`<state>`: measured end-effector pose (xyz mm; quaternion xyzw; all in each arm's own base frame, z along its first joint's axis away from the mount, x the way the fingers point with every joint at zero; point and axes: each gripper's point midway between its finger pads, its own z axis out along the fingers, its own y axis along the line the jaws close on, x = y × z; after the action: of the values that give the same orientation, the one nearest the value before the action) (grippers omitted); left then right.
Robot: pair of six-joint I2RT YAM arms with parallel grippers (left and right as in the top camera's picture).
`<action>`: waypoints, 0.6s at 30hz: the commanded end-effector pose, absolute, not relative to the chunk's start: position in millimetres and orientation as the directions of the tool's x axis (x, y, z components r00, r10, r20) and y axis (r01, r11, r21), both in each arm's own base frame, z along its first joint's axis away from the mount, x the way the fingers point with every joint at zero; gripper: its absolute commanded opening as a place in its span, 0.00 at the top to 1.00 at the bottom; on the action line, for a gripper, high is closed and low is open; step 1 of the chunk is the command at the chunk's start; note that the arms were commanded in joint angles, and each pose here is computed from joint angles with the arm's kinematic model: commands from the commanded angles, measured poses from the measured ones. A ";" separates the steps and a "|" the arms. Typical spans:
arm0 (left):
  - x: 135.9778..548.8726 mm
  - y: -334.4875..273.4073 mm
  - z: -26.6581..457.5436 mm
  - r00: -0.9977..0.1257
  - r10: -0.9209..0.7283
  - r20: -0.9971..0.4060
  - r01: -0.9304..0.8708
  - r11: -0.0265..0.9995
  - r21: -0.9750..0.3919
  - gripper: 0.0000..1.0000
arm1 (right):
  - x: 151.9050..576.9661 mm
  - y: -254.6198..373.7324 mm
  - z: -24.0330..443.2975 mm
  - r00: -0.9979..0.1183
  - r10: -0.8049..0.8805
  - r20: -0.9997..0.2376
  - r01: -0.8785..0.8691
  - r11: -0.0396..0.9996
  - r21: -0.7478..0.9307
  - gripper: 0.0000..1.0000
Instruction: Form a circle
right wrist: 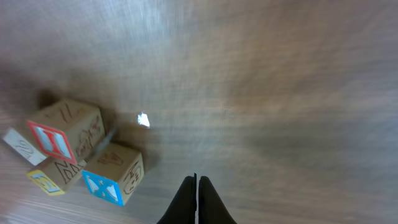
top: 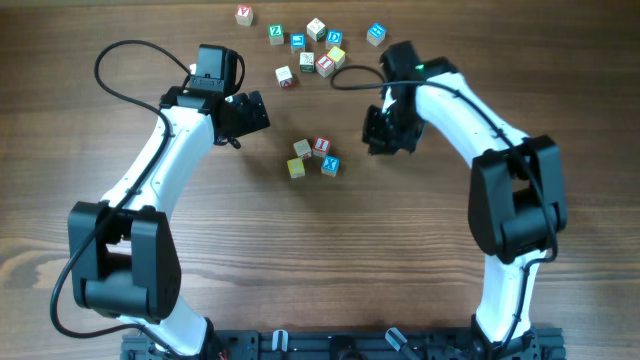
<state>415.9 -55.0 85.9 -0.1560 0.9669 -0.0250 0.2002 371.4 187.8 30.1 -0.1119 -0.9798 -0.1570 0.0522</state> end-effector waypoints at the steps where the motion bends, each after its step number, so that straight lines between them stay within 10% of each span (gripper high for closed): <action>1: 419.1 -54.6 94.6 -0.862 -0.310 -0.402 -0.289 0.951 -0.112 0.00 | 349.5 208.0 22.0 -0.952 0.230 0.203 0.283 0.915 0.288 0.96; 18: 419.1 -54.6 94.6 -0.862 -0.310 -0.402 -0.289 0.951 -0.112 0.00 | 313.6 250.6 -3.7 -0.914 0.315 0.255 0.377 0.891 0.252 0.96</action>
<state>415.9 -55.0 85.9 -0.1560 0.9669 -0.0250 0.2002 320.5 249.5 -2.2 -0.1612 -0.9709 -0.1520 0.0907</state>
